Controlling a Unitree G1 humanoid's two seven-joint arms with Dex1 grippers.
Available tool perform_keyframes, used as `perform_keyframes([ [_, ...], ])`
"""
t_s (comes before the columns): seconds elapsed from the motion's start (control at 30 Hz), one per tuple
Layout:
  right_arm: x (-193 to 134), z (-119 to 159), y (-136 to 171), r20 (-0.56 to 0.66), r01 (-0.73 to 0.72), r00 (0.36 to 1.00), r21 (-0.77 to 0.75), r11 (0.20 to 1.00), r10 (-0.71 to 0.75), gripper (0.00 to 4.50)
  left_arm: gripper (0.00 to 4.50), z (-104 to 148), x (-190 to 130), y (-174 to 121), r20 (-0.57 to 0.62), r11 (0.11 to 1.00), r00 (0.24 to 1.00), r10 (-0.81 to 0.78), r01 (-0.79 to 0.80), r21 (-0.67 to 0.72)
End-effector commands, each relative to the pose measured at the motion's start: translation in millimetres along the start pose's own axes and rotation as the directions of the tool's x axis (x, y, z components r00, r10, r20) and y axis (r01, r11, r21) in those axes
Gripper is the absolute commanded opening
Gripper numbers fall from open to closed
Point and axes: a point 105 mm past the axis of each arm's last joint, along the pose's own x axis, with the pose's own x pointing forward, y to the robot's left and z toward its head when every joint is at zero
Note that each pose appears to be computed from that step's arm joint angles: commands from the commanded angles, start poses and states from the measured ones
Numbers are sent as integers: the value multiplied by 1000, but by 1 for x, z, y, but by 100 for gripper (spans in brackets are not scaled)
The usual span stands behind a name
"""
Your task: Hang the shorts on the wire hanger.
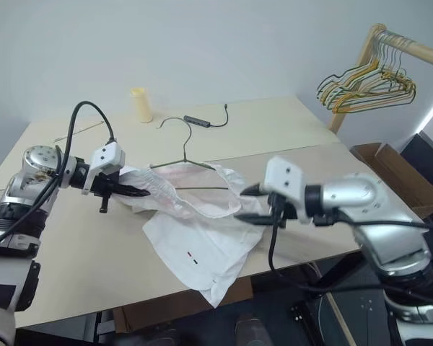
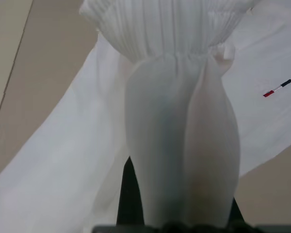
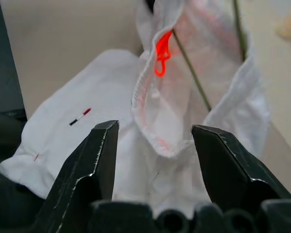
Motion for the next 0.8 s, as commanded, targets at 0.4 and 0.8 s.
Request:
perform_keyframes([
  [0.4,38,-26,-46,-190,-113,977,-95,989,93,297,0,27,2,5,30,994,999,-37,33,105],
  [0.8,74,-49,-37,-315,-244,928,-108,964,199,280,0,33,6,2,43,990,997,-70,64,126],
])
